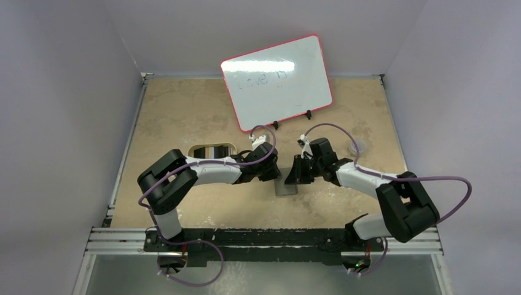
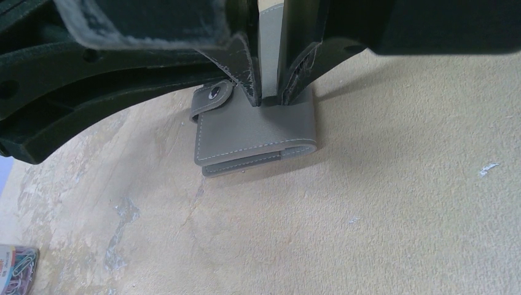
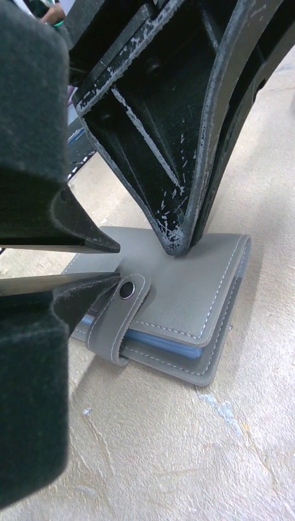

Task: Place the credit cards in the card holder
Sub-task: Close the card holder at the center of the board.

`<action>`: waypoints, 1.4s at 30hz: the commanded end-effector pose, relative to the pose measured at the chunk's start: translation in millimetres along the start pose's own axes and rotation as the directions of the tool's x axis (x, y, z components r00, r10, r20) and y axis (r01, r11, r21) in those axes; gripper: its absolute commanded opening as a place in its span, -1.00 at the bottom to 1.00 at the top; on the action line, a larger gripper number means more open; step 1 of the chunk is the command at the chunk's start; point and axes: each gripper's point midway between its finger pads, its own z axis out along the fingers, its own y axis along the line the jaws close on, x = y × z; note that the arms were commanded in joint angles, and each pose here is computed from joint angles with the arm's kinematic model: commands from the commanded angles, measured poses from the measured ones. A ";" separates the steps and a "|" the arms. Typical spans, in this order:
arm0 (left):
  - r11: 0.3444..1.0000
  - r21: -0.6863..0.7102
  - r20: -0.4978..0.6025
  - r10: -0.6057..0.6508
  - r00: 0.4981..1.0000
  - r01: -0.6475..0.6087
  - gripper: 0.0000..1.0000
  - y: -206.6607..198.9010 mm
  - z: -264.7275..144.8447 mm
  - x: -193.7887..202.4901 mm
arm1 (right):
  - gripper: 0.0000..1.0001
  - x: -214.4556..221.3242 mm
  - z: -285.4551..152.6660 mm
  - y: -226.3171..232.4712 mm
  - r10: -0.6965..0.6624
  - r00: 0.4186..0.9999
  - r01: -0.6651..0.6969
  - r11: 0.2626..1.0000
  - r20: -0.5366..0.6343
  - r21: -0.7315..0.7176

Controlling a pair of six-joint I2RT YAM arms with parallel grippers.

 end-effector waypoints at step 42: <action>0.997 -0.084 -0.018 0.001 1.000 -0.003 -0.63 15.1 8.1 8.7 | -0.55 -16.8 -5.5 -11.9 0.016 0.998 -0.022 0.996 0.066 0.088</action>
